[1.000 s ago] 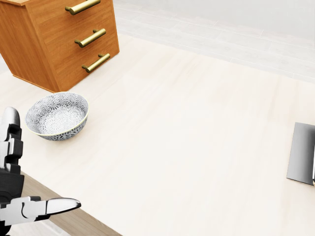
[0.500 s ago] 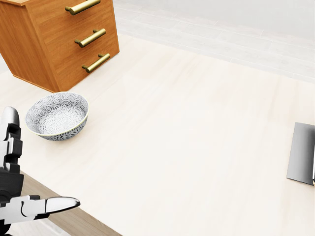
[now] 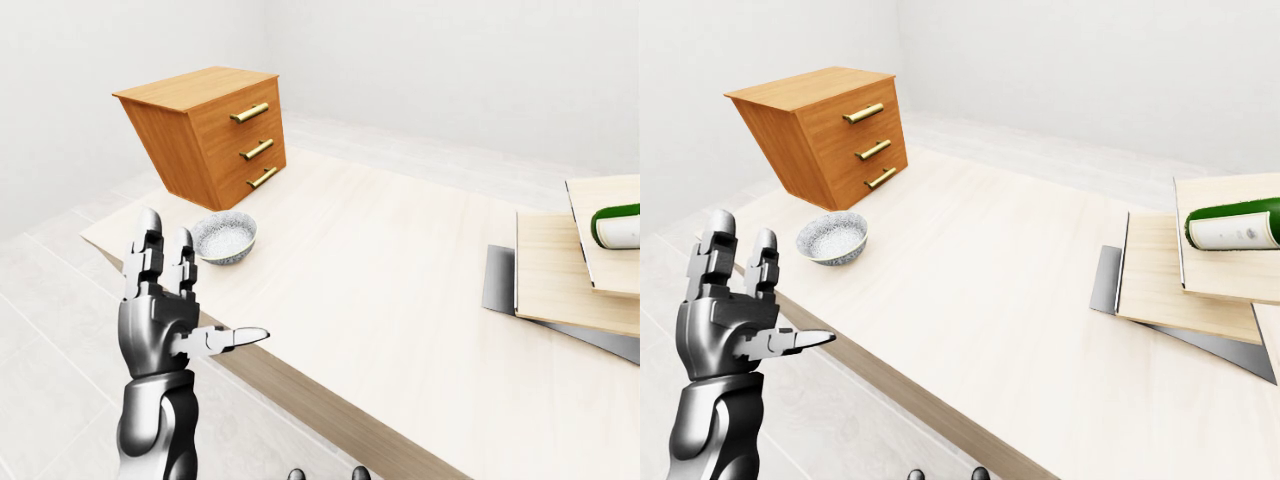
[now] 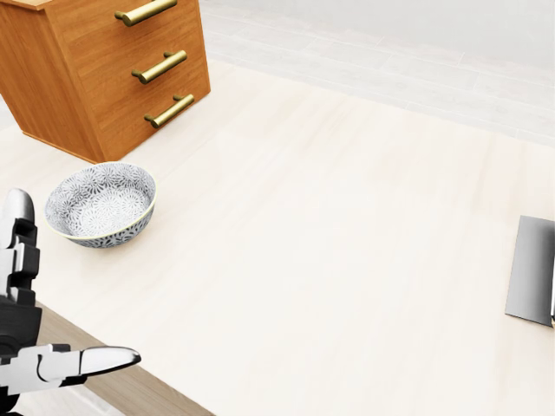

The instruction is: Put the wine bottle on the wine rack.

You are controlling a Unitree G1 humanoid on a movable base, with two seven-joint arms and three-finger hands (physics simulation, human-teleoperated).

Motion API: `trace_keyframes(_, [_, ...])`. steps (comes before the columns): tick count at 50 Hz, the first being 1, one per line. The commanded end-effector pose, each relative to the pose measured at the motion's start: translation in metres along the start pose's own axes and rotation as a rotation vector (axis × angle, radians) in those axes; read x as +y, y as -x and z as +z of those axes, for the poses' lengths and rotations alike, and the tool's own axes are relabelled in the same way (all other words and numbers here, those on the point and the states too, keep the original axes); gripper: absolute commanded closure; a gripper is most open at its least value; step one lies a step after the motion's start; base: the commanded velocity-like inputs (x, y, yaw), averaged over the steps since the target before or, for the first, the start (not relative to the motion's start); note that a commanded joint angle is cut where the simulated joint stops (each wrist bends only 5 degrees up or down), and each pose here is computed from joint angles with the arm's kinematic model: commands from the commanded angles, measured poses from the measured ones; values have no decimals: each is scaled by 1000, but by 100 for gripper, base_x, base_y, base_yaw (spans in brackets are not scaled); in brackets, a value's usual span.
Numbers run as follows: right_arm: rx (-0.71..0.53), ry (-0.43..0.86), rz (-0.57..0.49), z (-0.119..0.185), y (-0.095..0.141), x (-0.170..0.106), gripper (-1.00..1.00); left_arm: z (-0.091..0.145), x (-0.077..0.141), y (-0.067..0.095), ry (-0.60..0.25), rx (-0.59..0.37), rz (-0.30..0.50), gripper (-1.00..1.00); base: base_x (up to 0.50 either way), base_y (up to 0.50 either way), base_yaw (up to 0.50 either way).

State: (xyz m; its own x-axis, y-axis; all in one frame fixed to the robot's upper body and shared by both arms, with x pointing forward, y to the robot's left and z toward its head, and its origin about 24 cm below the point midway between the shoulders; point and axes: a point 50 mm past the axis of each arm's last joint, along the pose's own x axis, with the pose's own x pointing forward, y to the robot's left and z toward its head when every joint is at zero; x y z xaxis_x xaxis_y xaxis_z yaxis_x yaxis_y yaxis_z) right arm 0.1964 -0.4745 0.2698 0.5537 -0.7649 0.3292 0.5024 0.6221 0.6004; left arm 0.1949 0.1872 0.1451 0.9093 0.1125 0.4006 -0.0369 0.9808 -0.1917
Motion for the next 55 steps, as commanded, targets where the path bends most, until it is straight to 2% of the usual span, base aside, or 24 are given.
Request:
trace_keyframes(1, [40, 100, -67, -12, 2, -14, 100, 1, 0, 0, 0, -2, 1, -100, 0, 0, 0])
trace_keyframes(21, [29, 105, -97, -8, 3, -20, 100, -1, 0, 0, 0, 5, 0, -100, 0, 0, 0])
trace_keyframes(24, [29, 108, -105, -7, 4, -23, 87, -1, 1, -1, -1, 2, 2, -100, 0, 0, 0])
trace_keyframes(30, [22, 115, -113, -4, 5, -26, 86, 3, 0, 0, -1, -10, 2, -100, 0, 0, 0])
trace_keyframes(33, [17, 113, -115, -2, 5, -28, 78, 5, -1, 1, 1, -21, 2, -100, 0, 0, 0])
trace_keyframes(34, [16, 113, -119, -1, 6, -29, 59, 7, -2, 1, 1, -26, 2, -100, 0, 0, 0])
trace_keyframes(35, [15, 114, -119, -1, 6, -30, 53, 7, -2, 1, 1, -28, 2, -100, 0, 0, 0])
trace_keyframes(39, [13, 113, -124, -1, 7, -32, 44, 7, -2, 1, 1, -28, 3, -100, 0, 0, 0])
trace_keyframes(42, [14, 119, -127, -1, 9, -35, 11, 7, -2, 2, 1, -25, 2, -100, 0, 0, 0])
trace_keyframes(55, [2, 127, -137, 3, 13, -43, 2, 7, -2, 2, 0, -29, 1, -100, 0, 0, 0])
